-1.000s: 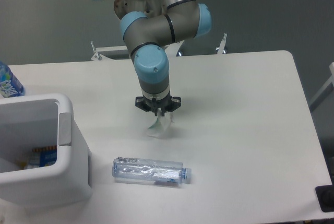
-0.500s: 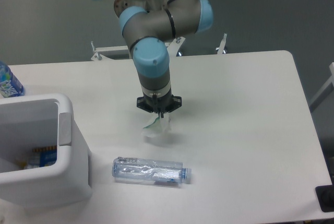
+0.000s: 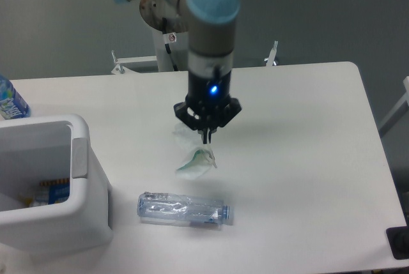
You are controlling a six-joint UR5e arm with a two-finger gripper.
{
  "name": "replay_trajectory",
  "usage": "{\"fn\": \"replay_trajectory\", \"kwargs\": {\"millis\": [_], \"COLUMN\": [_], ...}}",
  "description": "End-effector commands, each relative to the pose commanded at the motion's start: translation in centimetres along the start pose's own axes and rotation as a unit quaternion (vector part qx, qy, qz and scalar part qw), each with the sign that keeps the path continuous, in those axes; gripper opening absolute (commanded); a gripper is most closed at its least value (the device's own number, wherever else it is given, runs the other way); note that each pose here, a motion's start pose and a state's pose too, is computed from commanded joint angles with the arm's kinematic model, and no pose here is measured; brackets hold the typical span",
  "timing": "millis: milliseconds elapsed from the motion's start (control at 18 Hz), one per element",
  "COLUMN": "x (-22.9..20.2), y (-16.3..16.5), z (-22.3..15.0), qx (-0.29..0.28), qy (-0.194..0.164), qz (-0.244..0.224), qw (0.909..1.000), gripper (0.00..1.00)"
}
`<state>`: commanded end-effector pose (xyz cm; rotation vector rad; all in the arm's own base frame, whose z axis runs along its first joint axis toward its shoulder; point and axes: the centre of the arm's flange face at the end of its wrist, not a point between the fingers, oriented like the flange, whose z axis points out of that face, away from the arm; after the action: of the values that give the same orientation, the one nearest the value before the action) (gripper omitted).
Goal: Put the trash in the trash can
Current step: 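Lift the wrapper and carry it over the white trash bin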
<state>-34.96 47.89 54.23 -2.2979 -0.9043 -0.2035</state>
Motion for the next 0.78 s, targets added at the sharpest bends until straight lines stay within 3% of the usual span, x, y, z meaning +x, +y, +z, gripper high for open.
{"fn": "replay_trajectory", "kwargs": {"millis": [111, 500, 778], "x": [1.8, 9.9, 17.2], "y": [-1.0, -1.2, 2.0], "z": [-1.2, -3.9, -1.0], "qx": [0.017, 0.057, 0.016], "qy": [0.039, 0.083, 0.122], "qz": [0.000, -0.021, 0.029], "qw": [0.9991, 0.9947, 0.9920], "gripper": [0.00, 0.00, 0.00]}}
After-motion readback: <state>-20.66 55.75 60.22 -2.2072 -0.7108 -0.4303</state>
